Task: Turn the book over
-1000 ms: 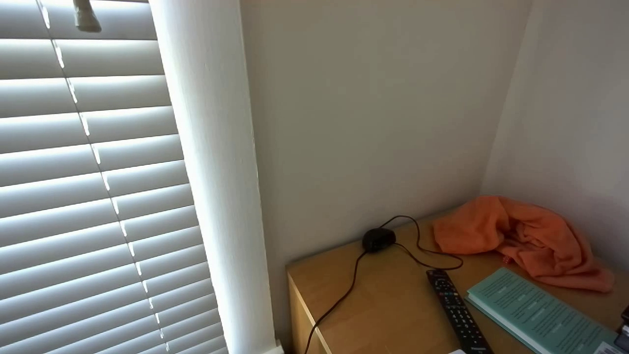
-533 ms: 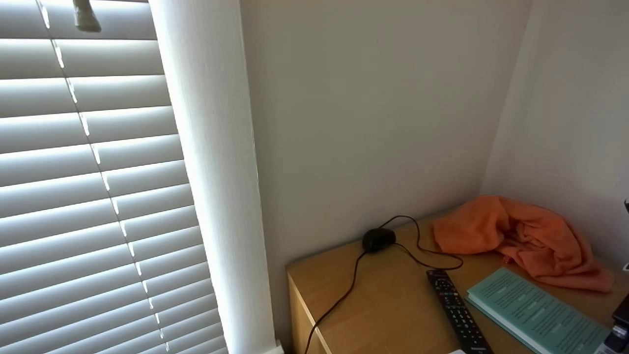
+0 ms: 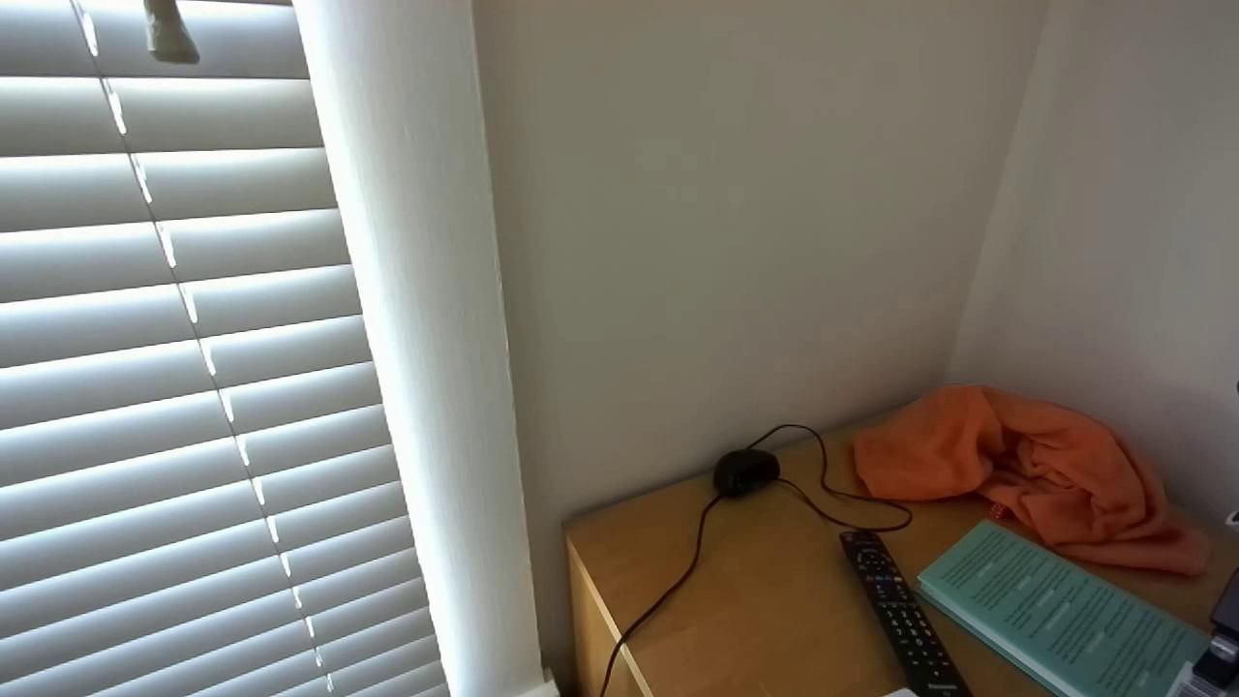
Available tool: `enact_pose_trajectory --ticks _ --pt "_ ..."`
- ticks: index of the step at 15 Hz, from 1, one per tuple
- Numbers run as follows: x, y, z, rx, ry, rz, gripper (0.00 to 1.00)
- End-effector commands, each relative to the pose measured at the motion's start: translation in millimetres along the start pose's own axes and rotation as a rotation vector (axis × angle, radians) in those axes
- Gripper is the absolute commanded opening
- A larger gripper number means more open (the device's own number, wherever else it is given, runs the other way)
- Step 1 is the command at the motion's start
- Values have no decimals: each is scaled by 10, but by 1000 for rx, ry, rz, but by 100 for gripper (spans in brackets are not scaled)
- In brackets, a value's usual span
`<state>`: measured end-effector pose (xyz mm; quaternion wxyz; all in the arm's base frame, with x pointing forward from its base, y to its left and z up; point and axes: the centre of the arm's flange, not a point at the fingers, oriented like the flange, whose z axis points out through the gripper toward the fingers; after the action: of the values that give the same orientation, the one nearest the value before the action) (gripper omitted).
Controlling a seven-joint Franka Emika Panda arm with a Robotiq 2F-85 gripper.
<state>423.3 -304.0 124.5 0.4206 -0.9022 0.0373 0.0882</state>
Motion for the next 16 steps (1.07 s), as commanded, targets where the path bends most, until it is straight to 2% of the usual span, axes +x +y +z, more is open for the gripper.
enact_pose_trajectory --ticks 1,6,11,16 --pt "-19 -16 -56 -37 19 32 19" --pt "-35 -405 -111 -143 19 59 17" --pt "63 -941 -206 -336 16 91 17" --pt "125 -1516 -195 -571 -15 98 17"
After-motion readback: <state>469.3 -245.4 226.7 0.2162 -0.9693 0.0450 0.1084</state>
